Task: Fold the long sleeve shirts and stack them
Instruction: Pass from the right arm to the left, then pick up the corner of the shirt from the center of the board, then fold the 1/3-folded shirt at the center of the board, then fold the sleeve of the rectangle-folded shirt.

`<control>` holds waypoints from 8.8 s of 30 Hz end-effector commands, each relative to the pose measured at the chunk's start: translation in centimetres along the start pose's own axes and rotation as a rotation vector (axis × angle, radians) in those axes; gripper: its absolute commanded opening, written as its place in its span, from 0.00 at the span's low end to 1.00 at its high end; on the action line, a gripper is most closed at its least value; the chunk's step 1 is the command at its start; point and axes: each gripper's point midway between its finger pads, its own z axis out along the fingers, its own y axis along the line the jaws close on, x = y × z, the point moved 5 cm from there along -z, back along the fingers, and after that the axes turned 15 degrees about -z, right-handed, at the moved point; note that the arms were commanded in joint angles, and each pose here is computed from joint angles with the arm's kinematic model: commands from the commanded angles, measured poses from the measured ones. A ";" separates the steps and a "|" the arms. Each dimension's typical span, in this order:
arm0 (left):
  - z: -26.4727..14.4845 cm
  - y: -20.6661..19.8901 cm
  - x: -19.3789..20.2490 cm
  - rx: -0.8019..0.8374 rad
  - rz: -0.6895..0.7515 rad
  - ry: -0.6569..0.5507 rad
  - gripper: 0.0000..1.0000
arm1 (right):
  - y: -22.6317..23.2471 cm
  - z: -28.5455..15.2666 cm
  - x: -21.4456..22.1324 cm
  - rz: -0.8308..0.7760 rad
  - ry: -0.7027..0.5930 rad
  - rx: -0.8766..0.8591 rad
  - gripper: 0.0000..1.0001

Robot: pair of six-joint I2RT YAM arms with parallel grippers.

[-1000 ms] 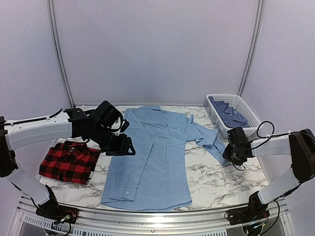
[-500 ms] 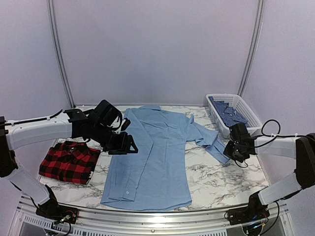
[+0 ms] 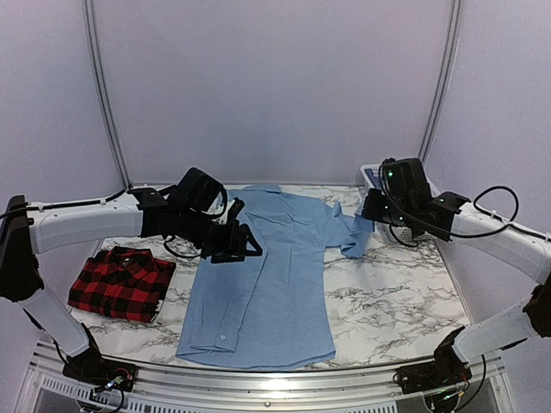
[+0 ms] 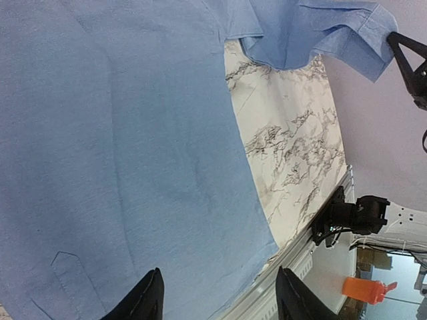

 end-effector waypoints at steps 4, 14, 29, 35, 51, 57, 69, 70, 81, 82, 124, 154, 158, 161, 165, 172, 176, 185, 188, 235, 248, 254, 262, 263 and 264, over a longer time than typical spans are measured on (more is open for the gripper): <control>1.4 -2.2 -1.7 0.126 -0.002 -0.011 0.59 | 11.7 1.0 -0.4 -0.146 0.022 -0.367 0.00; 2.5 -1.9 -4.5 0.095 0.069 -0.208 0.62 | 19.1 3.5 0.0 0.086 0.175 -0.654 0.00; 4.7 -2.9 -4.8 0.113 0.139 -0.297 0.71 | 21.2 3.7 1.7 0.364 0.257 -0.839 0.00; 5.2 -3.4 -4.4 0.075 0.203 -0.332 0.73 | 21.6 3.8 2.2 0.389 0.274 -0.859 0.00; 6.2 -2.8 -4.9 0.027 0.201 -0.369 0.28 | 22.4 4.2 3.8 0.353 0.301 -0.827 0.00; 6.2 -2.7 -4.9 0.023 0.194 -0.370 0.00 | 22.4 3.9 3.2 0.267 0.262 -0.810 0.12; 3.2 -4.1 -5.9 0.064 0.145 -0.411 0.00 | 16.5 0.2 3.4 0.028 0.194 -0.619 0.57; 2.5 -4.2 -6.3 0.057 0.139 -0.441 0.00 | 15.9 -0.1 3.8 0.008 0.197 -0.599 0.57; -4.8 -6.2 -10.4 0.090 0.137 -0.592 0.00 | 9.9 -3.0 11.8 -0.093 0.394 -0.487 0.48; -5.2 -6.4 -10.7 0.097 0.143 -0.597 0.00 | 9.5 -3.4 12.5 -0.090 0.406 -0.484 0.48; -9.9 -10.0 -17.4 0.171 0.229 -0.677 0.00 | 12.0 -9.4 26.6 -0.092 0.719 -0.492 0.21; -19.0 -3.7 -23.1 0.069 0.151 -0.880 0.00 | 24.7 -8.9 20.6 -0.317 0.616 -0.722 0.00; -19.9 -1.5 -23.8 0.031 0.131 -0.894 0.00 | 27.2 -8.0 21.0 -0.361 0.631 -0.755 0.00; -20.2 0.1 -24.3 0.012 0.103 -0.895 0.00 | 28.6 -7.5 21.4 -0.374 0.644 -0.786 0.00; -20.5 1.5 -24.8 -0.005 0.079 -0.902 0.00 | 29.7 -7.0 21.4 -0.378 0.650 -0.810 0.00; -21.0 1.8 -25.6 0.004 0.069 -0.911 0.00 | 30.4 -7.0 20.7 -0.366 0.635 -0.841 0.00; -20.7 1.8 -26.1 0.010 0.070 -0.904 0.00 | 30.6 -7.1 20.6 -0.362 0.633 -0.859 0.00; -21.2 2.1 -26.4 0.006 0.069 -0.915 0.00 | 30.7 -8.2 20.5 -0.370 0.628 -0.922 0.00; -21.7 2.2 -26.5 0.008 0.069 -0.923 0.00 | 30.9 -8.4 20.6 -0.369 0.629 -0.929 0.00; -17.7 -2.8 -22.7 0.286 0.382 -0.644 0.03 | 21.3 -3.8 9.6 -0.184 0.364 -0.714 0.49; -14.2 -3.6 -14.4 0.336 0.494 -0.464 0.06 | 16.4 -0.6 7.4 -0.132 0.326 -0.619 0.50; -9.3 -2.2 -8.1 0.275 0.523 -0.266 0.06 | 15.2 0.8 7.1 -0.125 0.327 -0.594 0.50; -3.6 0.5 -1.1 0.169 0.497 -0.055 0.06 | 15.1 2.2 7.8 -0.146 0.353 -0.577 0.51; -2.9 0.8 -0.5 0.150 0.492 -0.032 0.06 | 15.2 2.3 7.9 -0.149 0.358 -0.579 0.51; -2.3 1.1 0.1 0.135 0.487 -0.005 0.06 | 15.3 2.4 8.0 -0.148 0.361 -0.581 0.51</control>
